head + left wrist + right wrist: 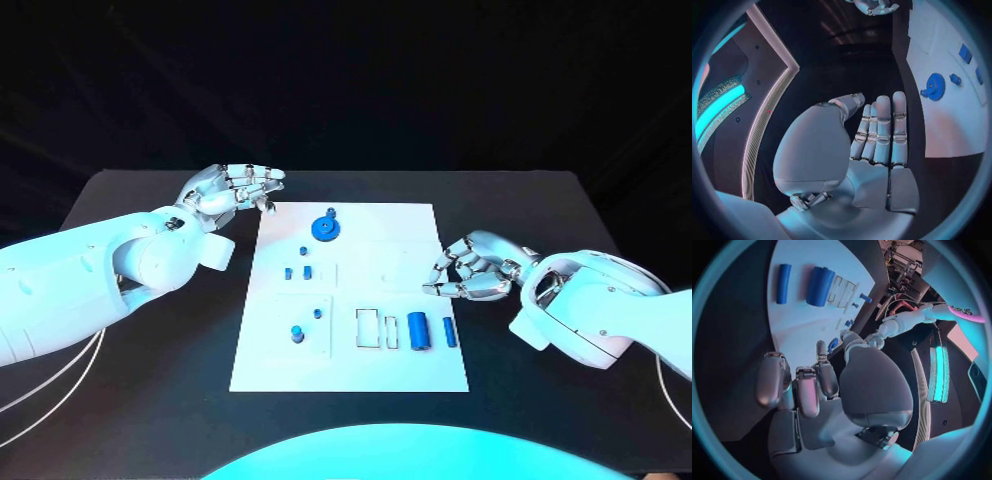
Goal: Assemble the parts on the task board
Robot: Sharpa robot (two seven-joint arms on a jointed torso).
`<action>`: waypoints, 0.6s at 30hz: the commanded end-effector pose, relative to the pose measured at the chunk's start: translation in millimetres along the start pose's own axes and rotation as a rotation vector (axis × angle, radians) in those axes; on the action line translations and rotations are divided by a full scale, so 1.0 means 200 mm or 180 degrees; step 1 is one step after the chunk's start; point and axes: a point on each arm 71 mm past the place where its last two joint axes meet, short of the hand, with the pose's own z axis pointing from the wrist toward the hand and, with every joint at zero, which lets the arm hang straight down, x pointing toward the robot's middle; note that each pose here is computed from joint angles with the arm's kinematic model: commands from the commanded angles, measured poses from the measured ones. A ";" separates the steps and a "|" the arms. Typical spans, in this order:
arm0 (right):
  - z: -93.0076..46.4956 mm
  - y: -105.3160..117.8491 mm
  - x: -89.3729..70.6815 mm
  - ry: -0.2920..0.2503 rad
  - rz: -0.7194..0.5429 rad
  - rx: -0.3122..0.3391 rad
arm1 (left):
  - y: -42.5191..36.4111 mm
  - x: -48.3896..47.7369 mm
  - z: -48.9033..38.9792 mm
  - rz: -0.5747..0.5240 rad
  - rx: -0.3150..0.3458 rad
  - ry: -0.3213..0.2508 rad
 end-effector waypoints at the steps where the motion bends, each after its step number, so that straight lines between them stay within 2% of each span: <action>1: -0.02 -0.03 0.04 0.0179 -0.0143 0.0341 | -0.003 0.014 -0.001 -0.0043 0.0039 0.0047; 9: -0.04 -0.07 0.11 0.0359 -0.0255 0.0551 | 0.001 0.016 -0.006 -0.0048 0.0034 0.0053; 18: -0.03 -0.05 0.18 0.0496 -0.0320 0.0536 | 0.005 0.013 -0.010 -0.0051 0.0028 0.0054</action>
